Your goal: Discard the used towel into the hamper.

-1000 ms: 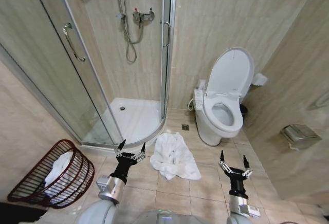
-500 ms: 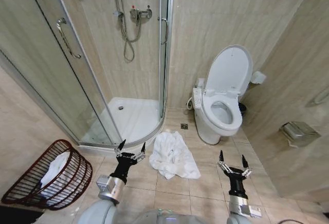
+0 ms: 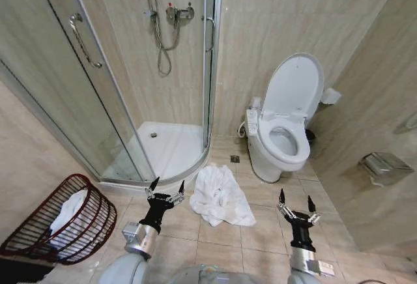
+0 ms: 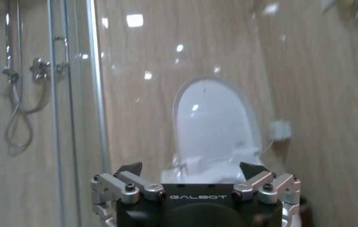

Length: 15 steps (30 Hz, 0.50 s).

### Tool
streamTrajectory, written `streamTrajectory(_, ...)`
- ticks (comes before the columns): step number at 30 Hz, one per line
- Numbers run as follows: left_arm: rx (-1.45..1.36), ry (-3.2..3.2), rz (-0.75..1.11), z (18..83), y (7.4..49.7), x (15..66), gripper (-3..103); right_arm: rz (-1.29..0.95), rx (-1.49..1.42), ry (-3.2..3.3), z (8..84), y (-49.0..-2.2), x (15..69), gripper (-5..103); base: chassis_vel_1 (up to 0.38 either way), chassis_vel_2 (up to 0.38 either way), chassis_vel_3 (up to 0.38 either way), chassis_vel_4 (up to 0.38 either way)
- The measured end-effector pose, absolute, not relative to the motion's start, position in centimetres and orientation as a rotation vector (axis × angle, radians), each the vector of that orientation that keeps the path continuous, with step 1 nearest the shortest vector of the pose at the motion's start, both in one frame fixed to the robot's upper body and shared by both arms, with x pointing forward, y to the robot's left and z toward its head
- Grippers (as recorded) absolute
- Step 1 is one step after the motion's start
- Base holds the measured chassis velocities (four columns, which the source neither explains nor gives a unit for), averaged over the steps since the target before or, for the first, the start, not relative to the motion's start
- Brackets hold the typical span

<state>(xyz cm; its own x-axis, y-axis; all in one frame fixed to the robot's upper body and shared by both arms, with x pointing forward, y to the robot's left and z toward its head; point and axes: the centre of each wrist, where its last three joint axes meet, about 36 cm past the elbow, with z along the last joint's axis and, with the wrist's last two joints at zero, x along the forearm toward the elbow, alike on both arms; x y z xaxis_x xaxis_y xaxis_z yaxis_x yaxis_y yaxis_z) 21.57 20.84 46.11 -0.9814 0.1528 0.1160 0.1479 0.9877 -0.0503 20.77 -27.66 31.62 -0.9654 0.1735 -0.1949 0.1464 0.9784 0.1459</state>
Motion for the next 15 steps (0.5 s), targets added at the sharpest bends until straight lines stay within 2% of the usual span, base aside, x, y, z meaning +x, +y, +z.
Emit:
streamTrajectory(8,-0.229,-3.012,0.063,46.1,20.8,21.6,100,0.354,0.244,3.073,30.8,-27.1,20.4,100,0.0,0.0,0.0,0.0)
streamTrajectory(15,-0.229,-3.012,0.063,46.1,20.8,21.6,100,0.324,0.264,3.109,30.4,-27.5,20.7,100,0.0,0.0,0.0,0.0)
